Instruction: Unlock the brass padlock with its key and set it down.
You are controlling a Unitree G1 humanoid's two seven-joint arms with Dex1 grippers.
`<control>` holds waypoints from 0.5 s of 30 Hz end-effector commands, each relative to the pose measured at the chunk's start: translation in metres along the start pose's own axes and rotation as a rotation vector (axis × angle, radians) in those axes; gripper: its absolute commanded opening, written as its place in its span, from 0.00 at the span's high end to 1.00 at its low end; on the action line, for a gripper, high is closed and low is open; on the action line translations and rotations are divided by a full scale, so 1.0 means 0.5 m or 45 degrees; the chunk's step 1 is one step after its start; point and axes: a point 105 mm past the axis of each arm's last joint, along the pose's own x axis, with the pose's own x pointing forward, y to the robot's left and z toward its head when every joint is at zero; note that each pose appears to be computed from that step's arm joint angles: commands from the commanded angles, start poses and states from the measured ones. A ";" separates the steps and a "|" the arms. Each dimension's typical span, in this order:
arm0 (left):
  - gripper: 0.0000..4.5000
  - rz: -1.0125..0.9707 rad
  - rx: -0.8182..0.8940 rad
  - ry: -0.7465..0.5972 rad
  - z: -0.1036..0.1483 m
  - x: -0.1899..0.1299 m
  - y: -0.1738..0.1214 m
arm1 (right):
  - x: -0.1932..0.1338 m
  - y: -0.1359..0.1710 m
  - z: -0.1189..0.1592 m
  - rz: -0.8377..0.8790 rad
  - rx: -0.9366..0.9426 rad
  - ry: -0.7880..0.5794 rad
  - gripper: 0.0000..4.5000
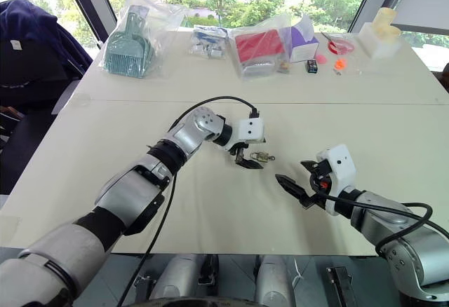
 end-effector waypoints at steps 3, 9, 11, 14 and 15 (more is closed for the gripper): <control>0.54 -0.082 0.058 0.151 -0.045 0.015 -0.037 | -0.001 0.005 0.025 0.008 -0.016 -0.072 0.00; 0.83 -0.070 0.051 0.154 -0.054 0.010 -0.047 | 0.003 0.001 0.028 0.016 0.031 -0.079 0.00; 0.83 -0.001 0.095 0.122 -0.044 0.001 -0.033 | 0.007 0.001 0.035 0.019 0.068 -0.109 0.00; 0.83 0.206 0.177 -0.159 0.036 -0.045 0.015 | 0.014 0.005 0.066 0.042 0.194 -0.247 0.00; 0.83 0.254 0.195 -0.257 0.063 -0.065 0.025 | 0.016 0.012 0.080 0.067 0.238 -0.309 0.00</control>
